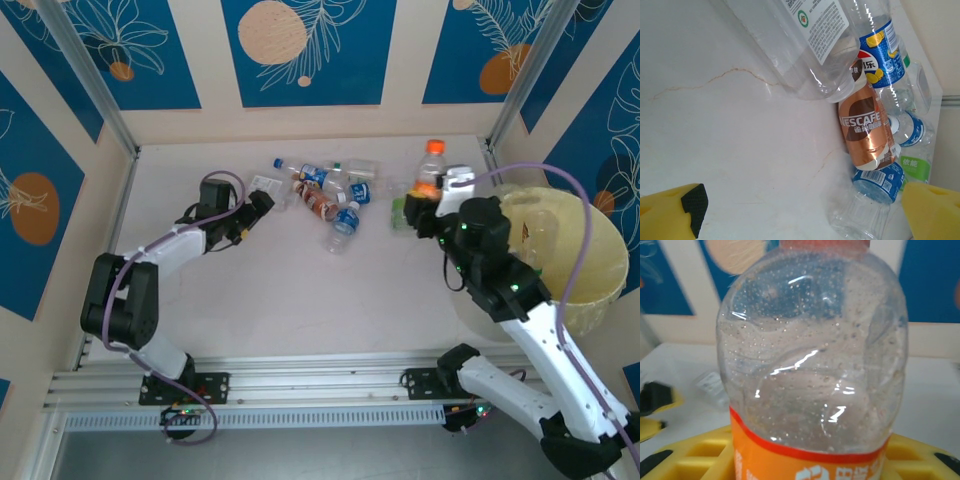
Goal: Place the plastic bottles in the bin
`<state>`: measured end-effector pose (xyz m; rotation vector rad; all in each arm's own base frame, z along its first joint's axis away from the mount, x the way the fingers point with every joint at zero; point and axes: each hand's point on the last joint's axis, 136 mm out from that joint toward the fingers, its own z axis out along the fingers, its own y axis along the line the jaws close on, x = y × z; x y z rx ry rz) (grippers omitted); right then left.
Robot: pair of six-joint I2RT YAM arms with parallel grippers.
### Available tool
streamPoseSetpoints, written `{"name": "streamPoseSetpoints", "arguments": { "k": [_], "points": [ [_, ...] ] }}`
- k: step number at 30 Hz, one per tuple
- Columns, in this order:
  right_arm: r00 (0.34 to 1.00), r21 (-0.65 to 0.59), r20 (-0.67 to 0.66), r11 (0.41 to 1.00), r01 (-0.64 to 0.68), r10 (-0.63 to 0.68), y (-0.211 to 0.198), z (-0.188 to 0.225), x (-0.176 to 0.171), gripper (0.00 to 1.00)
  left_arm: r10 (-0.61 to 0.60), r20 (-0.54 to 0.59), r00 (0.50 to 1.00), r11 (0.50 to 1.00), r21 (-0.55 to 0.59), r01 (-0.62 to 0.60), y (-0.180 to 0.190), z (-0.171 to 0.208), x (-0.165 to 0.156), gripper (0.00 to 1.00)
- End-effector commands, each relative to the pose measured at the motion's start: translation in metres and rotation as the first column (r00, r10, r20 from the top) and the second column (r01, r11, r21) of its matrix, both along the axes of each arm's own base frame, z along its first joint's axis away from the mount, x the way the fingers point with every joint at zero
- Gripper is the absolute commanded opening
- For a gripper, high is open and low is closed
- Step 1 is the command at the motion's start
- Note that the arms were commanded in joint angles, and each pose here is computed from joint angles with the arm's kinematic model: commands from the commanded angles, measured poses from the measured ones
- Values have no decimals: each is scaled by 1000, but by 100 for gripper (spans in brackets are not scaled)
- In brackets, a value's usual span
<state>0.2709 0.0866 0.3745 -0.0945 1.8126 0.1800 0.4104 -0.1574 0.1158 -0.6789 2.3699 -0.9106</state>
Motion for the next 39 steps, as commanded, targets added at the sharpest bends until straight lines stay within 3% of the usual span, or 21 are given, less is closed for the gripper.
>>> {"name": "streamPoseSetpoints", "arguments": {
  "k": [1,9,16,21,27,31,39],
  "points": [
    [981,-100,-75,981,168,-176,-52,-6,-14,36,1,30,1000,999,-43,1,-3,13,12,100],
    [952,-23,-62,954,298,-299,-95,22,-31,37,-9,28,1000,998,-56,10,-6,14,13,100],
    [862,-93,-77,865,493,-500,-144,18,-56,37,-14,33,999,999,-51,16,-7,16,14,100],
    [760,-153,-113,767,623,-640,-178,1,-74,37,-18,34,999,998,-60,20,-8,17,16,100],
    [619,-85,-253,654,751,-744,-214,-36,-80,37,-29,42,999,997,-65,32,-11,21,22,100],
    [457,-104,-354,520,848,-816,-237,-59,-91,36,-39,46,998,997,-69,42,-14,23,25,100],
    [305,-142,-360,375,916,-881,-255,-90,-105,48,-73,27,997,994,-76,75,-21,25,31,100]
  ]
}}
